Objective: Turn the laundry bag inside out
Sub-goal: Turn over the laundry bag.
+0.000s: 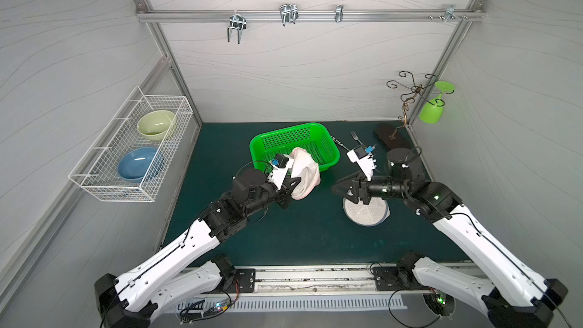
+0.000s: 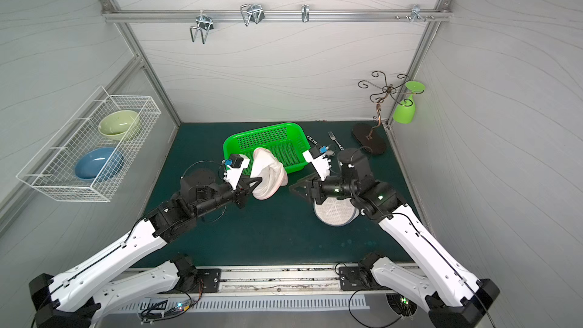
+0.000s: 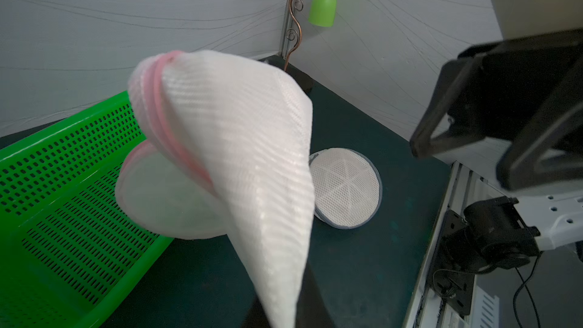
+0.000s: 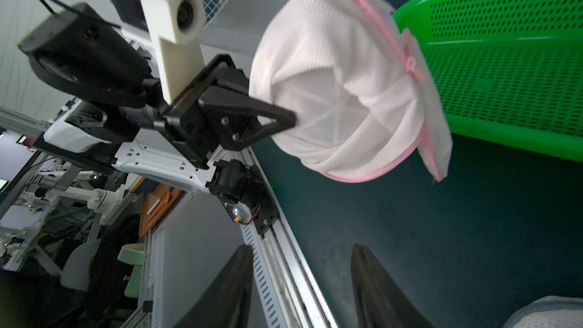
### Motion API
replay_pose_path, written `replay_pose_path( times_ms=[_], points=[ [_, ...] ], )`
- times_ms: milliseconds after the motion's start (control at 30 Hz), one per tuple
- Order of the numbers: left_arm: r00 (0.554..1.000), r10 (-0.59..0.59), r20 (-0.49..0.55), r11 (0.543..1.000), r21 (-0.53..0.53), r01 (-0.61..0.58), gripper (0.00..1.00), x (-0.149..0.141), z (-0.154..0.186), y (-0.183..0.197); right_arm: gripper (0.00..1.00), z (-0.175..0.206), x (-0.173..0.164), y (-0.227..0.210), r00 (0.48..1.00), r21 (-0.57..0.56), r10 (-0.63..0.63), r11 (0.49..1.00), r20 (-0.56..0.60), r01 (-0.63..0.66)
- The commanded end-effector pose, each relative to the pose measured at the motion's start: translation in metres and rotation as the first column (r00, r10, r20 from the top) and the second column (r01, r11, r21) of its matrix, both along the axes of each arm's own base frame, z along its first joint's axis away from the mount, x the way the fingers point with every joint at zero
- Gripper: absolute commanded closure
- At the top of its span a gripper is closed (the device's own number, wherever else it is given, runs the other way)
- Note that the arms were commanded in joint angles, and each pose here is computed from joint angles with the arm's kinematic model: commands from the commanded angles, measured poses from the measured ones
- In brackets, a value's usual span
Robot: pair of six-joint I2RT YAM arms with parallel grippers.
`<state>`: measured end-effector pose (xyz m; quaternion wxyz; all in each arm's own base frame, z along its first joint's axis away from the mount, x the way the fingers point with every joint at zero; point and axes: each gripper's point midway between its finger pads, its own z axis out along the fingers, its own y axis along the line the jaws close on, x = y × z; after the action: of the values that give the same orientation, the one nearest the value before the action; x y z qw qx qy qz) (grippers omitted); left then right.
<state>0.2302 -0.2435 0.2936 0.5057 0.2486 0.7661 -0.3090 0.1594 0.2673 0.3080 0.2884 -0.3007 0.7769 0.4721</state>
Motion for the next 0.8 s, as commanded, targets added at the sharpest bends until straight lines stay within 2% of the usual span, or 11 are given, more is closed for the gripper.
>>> replay_pose_path(
  times_ms=[0, 67, 300, 433, 500, 667, 767],
  points=[
    [0.992, 0.096, 0.087, 0.979, -0.191, -0.078, 1.0, 0.013, 0.065, 0.005, 0.46, -0.006, 0.019, 0.009, 0.992, 0.03, -0.123, 0.992, -0.031, 0.124],
    [0.992, 0.098, 0.082, 0.972, -0.222, -0.078, 1.0, 0.013, 0.07, 0.005, 0.46, -0.013, 0.034, 0.011, 0.981, 0.04, -0.189, 0.981, -0.053, 0.191],
    [0.993, 0.099, 0.062, 0.937, -0.341, -0.072, 1.0, 0.012, 0.09, 0.004, 0.41, -0.013, 0.059, 0.034, 0.978, 0.094, -0.205, 0.973, -0.049, 0.209],
    [0.993, 0.114, 0.039, 0.894, -0.439, -0.085, 1.0, 0.014, 0.102, 0.007, 0.44, -0.017, 0.077, 0.038, 0.966, 0.083, -0.258, 0.962, -0.031, 0.26],
    [0.993, 0.114, 0.026, 0.873, -0.48, -0.088, 1.0, 0.014, 0.108, 0.008, 0.49, -0.016, 0.084, 0.039, 0.962, 0.078, -0.274, 0.959, -0.008, 0.274],
    [0.994, 0.111, 0.013, 0.843, -0.53, -0.087, 1.0, 0.013, 0.115, 0.011, 0.69, -0.003, 0.089, 0.042, 0.96, 0.128, -0.278, 0.954, 0.043, 0.271],
    [0.994, 0.107, 0.003, 0.835, -0.543, -0.088, 1.0, 0.013, 0.114, 0.012, 0.73, 0.006, 0.085, 0.044, 0.967, 0.169, -0.249, 0.957, 0.052, 0.237]
  ],
)
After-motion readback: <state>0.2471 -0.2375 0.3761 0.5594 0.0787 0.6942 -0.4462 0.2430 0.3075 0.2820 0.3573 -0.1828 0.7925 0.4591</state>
